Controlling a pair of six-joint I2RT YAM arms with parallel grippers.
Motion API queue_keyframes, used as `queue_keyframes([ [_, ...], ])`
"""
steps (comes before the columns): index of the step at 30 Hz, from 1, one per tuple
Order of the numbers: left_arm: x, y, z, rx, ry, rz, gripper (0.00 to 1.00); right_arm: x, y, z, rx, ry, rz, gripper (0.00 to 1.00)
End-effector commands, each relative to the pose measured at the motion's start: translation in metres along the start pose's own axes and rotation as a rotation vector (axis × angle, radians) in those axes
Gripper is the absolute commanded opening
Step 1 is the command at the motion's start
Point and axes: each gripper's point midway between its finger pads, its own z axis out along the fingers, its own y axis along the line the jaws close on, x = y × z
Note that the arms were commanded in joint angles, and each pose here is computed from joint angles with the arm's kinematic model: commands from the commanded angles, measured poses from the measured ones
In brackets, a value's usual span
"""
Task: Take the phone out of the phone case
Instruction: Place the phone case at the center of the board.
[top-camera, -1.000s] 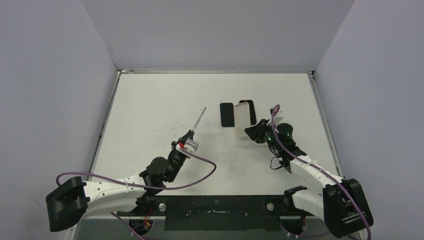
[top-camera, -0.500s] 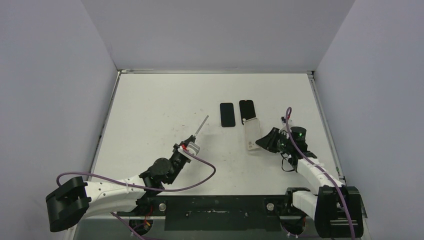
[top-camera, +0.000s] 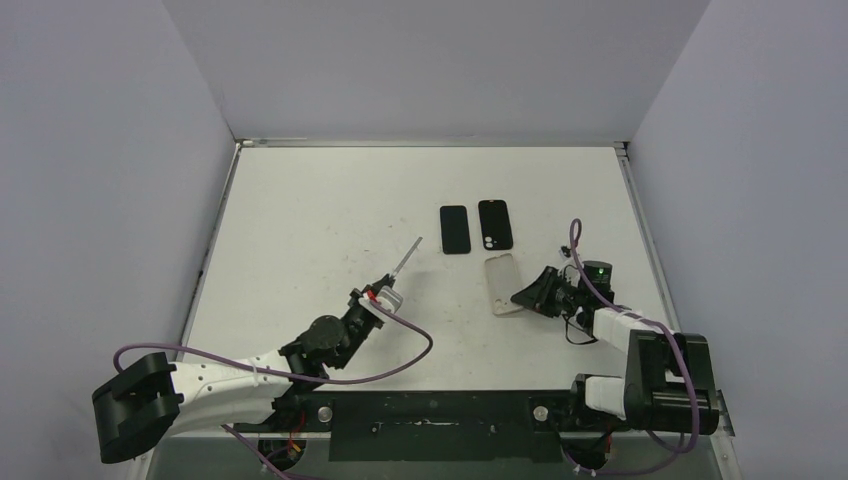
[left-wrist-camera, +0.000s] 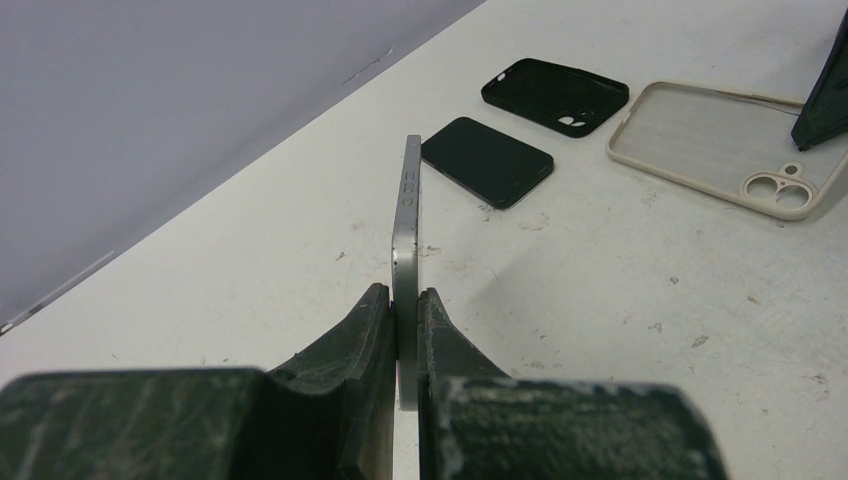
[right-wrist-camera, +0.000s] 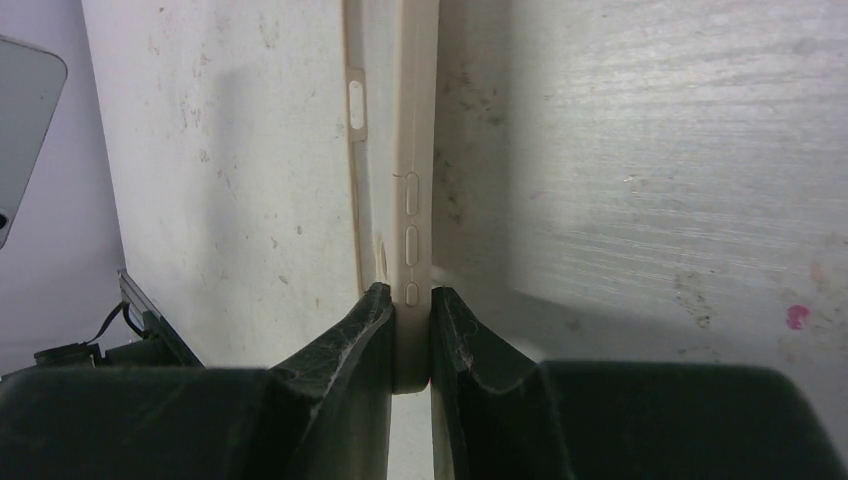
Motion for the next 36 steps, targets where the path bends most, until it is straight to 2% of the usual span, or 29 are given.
queue_keyframes([
  [1, -0.029, 0.004, 0.003, -0.006, -0.099, -0.063, 0.0, -0.017, -0.003, 0.001, -0.019, -0.069, -0.035, 0.08],
  [5, -0.029, 0.004, 0.004, -0.008, -0.096, -0.062, 0.0, -0.019, -0.012, 0.001, 0.024, -0.083, -0.032, 0.15],
  [13, -0.028, 0.002, 0.005, -0.005, -0.095, -0.064, 0.0, -0.029, -0.022, -0.012, 0.14, -0.137, -0.097, 0.69],
  [21, -0.026, 0.002, 0.006, -0.008, -0.089, -0.067, 0.0, -0.047, 0.0, -0.021, 0.324, -0.176, -0.338, 0.97],
  [23, -0.027, 0.002, 0.006, -0.009, -0.09, -0.068, 0.0, -0.048, 0.004, -0.017, 0.348, -0.158, -0.379, 1.0],
  [30, -0.026, 0.002, 0.005, -0.008, -0.089, -0.068, 0.0, -0.046, 0.013, 0.0, 0.484, -0.061, -0.516, 1.0],
  [36, -0.026, 0.001, 0.005, -0.004, -0.087, -0.066, 0.0, -0.042, 0.011, 0.012, 0.556, 0.018, -0.572, 1.0],
])
